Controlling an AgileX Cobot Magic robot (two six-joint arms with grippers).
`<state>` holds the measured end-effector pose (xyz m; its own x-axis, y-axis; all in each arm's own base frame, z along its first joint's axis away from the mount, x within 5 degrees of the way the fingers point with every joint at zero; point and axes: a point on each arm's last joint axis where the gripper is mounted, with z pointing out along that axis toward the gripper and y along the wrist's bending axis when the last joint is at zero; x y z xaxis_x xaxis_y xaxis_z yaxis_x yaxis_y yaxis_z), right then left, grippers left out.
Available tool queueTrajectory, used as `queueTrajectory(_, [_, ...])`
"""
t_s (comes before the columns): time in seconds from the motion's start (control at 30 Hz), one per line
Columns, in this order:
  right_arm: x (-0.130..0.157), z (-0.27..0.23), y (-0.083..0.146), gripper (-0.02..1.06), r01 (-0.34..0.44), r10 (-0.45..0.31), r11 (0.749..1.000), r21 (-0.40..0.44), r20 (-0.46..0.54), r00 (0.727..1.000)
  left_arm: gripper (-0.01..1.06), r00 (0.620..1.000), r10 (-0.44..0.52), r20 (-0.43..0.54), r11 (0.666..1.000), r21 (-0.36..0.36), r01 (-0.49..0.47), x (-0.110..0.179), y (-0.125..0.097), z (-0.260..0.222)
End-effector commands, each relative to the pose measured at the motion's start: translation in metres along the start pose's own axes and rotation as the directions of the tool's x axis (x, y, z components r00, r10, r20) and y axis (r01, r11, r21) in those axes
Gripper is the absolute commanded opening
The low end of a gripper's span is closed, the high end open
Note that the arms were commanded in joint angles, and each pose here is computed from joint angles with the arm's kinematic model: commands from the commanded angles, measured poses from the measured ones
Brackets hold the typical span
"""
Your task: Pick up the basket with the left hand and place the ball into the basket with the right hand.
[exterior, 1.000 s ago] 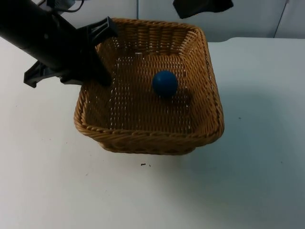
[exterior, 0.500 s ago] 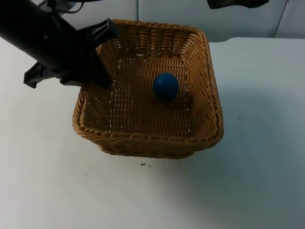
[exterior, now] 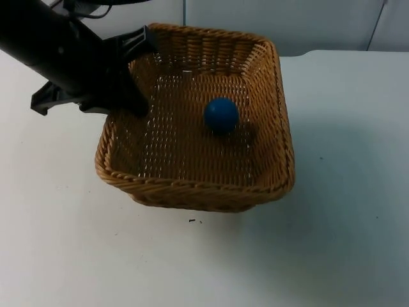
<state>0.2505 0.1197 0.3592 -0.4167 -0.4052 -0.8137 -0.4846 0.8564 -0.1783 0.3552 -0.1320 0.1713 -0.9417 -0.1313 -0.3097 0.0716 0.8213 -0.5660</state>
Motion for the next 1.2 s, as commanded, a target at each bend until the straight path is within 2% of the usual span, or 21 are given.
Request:
queueTrajectory(0.0, [-0.002, -0.011, -0.002, 0.76, -0.014, 0.014, 1.000, 0.002, 0.030, 0.999, 0.00, 1.000, -0.023, 0.013, 1.000, 0.002, 0.023, -0.002, 0.002, 0.004])
queueTrajectory(0.17, [-0.004, -0.028, -0.004, 0.76, -0.022, 0.022, 1.000, 0.008, 0.061, 0.998, 0.00, 0.999, -0.046, -0.015, 0.998, -0.047, 0.046, 0.002, 0.020, 0.027])
queueTrajectory(0.5, [-0.003, -0.044, -0.004, 0.76, -0.027, 0.026, 1.000, 0.010, 0.061, 0.998, 0.00, 0.997, -0.061, -0.053, 0.993, -0.108, 0.055, 0.010, 0.045, 0.058])
queueTrajectory(0.9, [-0.002, -0.073, -0.006, 0.76, -0.032, 0.030, 0.999, 0.017, 0.103, 0.994, 0.01, 0.996, -0.068, -0.058, 0.990, -0.130, 0.060, 0.013, 0.053, 0.066])
queueTrajectory(0.97, [-0.001, -0.080, -0.006, 0.76, -0.033, 0.030, 0.999, 0.019, 0.110, 0.993, 0.16, 0.996, -0.067, -0.064, 0.990, -0.127, 0.058, 0.014, 0.052, 0.066])
queueTrajectory(1.0, [-0.001, -0.080, -0.006, 0.76, -0.033, 0.030, 0.999, 0.019, 0.110, 0.993, 0.16, 0.996, -0.067, -0.064, 0.990, -0.127, 0.058, 0.014, 0.052, 0.066])
queueTrajectory(1.07, [-0.001, -0.083, -0.006, 0.76, -0.033, 0.031, 0.999, 0.020, 0.111, 0.993, 0.37, 0.995, -0.068, -0.074, 0.991, -0.122, 0.058, 0.015, 0.052, 0.066])
queueTrajectory(1.13, [0.000, -0.085, -0.006, 0.76, -0.034, 0.031, 0.999, 0.019, 0.105, 0.994, 0.64, 0.994, -0.068, -0.089, 0.992, -0.110, 0.058, 0.016, 0.050, 0.065])
queueTrajectory(1.17, [0.000, -0.085, -0.006, 0.76, -0.034, 0.031, 0.999, 0.019, 0.105, 0.994, 0.64, 0.994, -0.068, -0.089, 0.992, -0.110, 0.058, 0.016, 0.050, 0.065])
